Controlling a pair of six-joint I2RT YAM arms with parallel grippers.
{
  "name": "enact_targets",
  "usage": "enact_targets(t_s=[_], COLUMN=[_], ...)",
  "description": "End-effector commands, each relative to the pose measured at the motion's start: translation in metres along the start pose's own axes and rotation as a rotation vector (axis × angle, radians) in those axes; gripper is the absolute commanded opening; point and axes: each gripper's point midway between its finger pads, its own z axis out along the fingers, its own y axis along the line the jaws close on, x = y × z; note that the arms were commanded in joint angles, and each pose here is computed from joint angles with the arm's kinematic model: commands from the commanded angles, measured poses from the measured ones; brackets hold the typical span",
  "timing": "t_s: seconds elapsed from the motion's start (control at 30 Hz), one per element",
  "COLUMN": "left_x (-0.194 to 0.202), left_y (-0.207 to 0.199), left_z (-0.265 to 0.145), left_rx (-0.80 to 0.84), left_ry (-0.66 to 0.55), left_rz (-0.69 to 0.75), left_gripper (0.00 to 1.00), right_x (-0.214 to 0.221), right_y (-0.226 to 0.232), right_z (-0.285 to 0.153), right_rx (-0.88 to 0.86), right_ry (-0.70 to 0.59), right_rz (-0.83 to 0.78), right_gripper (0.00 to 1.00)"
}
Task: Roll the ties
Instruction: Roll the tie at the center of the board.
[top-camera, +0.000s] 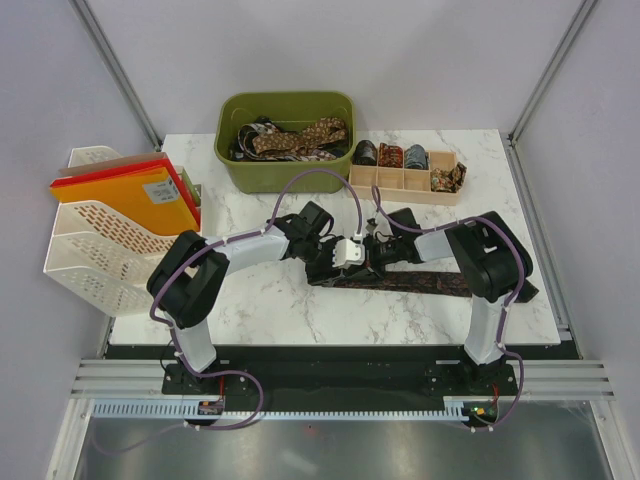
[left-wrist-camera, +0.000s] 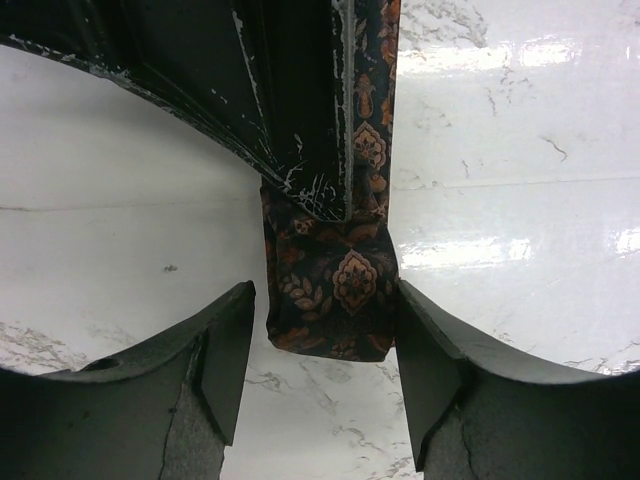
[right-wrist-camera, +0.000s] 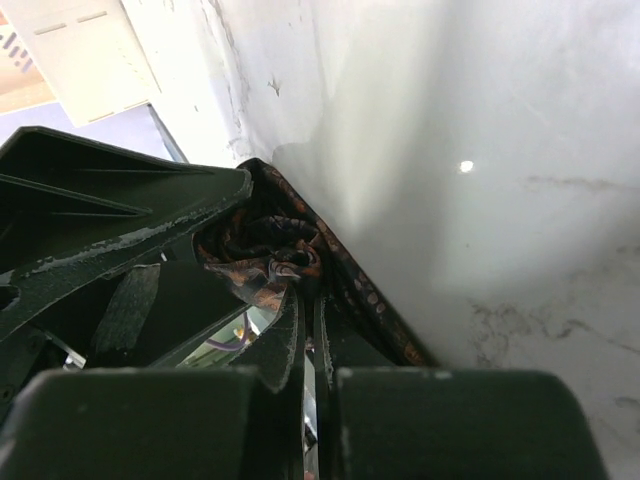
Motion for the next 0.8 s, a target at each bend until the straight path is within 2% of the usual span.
enact_targets(t_s=[0.0, 0.1, 0.37, 0.5, 0.77], left_x=[-0.011, -0.003, 0.012, 0.000, -0.007], left_y=[0.002, -0.008, -0.021, -0.012, 0.004], left_z=[-0.002, -0.007, -0.008, -0.008, -0.007], left_rx=[0.012, 0.015, 0.016, 0.003, -0.027], left_ry=[-0.031, -0.017, 0.005, -0.023, -0.013], left_rz=[0.037, 0.012, -0.032, -0.032, -0.017], left_gripper=[0.63, 0.63, 0.62, 0.54, 0.39], right_x=[0.001, -0.005, -0.002, 0.002, 0.005], right_y=[-0.041, -0.032, -0.028, -0.032, 0.006], right_z=[0.012, 0.017, 0.025, 0.026, 0.016], right_rx=[0.080, 0.024, 0.002, 0.026, -0.067], right_ry=[-0.034, -0.077, -0.058, -0.025, -0.011], right_rz=[0.053, 0.020, 0.005, 0.013, -0.009], right_gripper=[0.00, 0.00, 0.00, 0.00, 0.00])
